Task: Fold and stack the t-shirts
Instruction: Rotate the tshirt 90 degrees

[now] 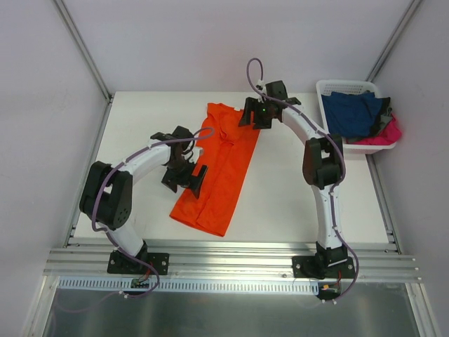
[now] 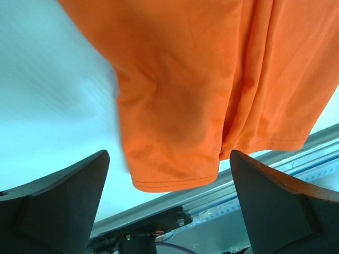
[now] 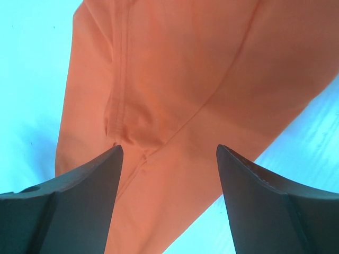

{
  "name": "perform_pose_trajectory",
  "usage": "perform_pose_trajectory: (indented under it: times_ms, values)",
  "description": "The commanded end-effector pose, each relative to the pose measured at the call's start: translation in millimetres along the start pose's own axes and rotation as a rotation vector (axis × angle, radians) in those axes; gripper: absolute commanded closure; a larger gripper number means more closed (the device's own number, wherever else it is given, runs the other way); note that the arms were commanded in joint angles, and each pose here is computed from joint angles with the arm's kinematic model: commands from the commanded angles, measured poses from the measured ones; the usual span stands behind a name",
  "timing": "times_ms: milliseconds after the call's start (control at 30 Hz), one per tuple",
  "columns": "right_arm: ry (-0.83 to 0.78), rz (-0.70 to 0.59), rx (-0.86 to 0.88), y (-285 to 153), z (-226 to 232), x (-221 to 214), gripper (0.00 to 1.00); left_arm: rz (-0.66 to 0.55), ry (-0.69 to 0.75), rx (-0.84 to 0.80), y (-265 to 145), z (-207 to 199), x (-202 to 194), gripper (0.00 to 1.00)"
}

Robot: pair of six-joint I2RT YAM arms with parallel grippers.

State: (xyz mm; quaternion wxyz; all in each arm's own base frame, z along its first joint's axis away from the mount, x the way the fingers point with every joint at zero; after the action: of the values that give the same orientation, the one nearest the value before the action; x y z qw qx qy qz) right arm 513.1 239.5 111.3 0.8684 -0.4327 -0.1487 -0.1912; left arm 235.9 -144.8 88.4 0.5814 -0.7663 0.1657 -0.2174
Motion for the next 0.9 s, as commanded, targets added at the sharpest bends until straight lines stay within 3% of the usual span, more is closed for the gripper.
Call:
perform_pose_trajectory:
  times_ms: [0,567,867]
  values:
    - [0.002,0.002,0.051,-8.0,21.8,-0.9,0.25,0.031,-0.031,0.016,0.4,7.0,-8.1,0.01]
    - [0.079,0.051,0.025,40.8,-8.1,-9.3,0.25,0.094,-0.098,0.015,8.1,12.9,-38.0,0.02]
    - [0.089,-0.044,0.011,47.0,-31.8,28.2,0.24,0.111,-0.116,-0.012,11.0,12.0,-46.2,0.02]
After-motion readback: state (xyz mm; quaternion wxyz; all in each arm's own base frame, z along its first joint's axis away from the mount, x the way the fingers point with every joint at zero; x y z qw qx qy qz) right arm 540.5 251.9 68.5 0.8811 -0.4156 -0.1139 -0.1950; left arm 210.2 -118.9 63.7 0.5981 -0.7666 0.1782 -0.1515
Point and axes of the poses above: each gripper's point midway between its finger pads, its own y axis out along the fingers, its own z axis along the line the jaws close on, x = y × z, the point moved 3 cm from there along -y, back along the fingers, and after that the axes turned 11 degrees about y, right-handed, at the moved point
